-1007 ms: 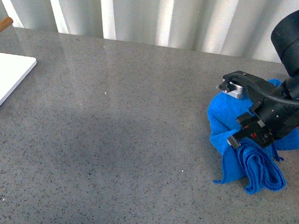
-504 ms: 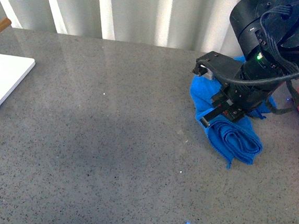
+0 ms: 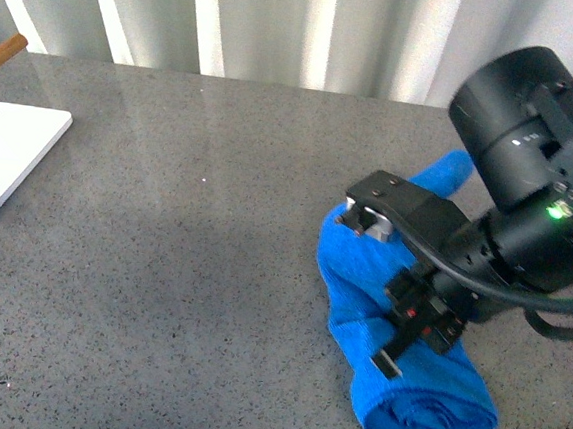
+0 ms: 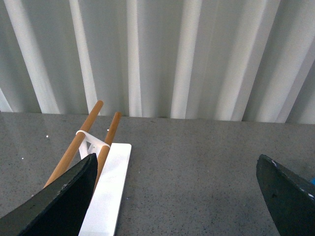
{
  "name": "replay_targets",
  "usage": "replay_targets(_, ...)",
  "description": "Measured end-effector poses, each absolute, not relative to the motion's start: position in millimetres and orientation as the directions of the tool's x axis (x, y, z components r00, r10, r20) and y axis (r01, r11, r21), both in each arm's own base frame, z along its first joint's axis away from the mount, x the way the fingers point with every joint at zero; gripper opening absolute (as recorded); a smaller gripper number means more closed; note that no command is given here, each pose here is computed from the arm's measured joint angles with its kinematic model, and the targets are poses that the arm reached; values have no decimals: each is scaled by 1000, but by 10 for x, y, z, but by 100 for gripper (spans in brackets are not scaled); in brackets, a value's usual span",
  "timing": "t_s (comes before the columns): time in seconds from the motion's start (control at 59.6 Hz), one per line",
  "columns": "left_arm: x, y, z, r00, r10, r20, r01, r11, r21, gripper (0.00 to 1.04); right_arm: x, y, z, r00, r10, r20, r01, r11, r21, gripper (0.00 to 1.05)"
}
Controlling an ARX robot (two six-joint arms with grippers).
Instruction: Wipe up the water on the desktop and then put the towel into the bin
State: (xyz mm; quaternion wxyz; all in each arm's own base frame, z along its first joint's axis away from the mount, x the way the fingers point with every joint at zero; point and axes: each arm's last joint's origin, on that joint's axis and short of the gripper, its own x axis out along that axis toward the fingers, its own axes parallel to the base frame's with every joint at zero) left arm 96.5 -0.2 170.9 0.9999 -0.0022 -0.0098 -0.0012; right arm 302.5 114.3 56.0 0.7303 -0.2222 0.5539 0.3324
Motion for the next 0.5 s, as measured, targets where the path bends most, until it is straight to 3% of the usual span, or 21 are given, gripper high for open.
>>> replay_targets(0.269, 965, -2, 1709, 1000, -2, 20, 2, 1000, -4, 98, 2849, 835, 685, 176, 179, -968, -693, 721, 8, 4)
replay_targets(0.504, 965, -2, 1709, 1000, -2, 20, 2, 1000, -5, 98, 3014, 784, 1042, 342, 186, -921, -659, 746, -95, 4)
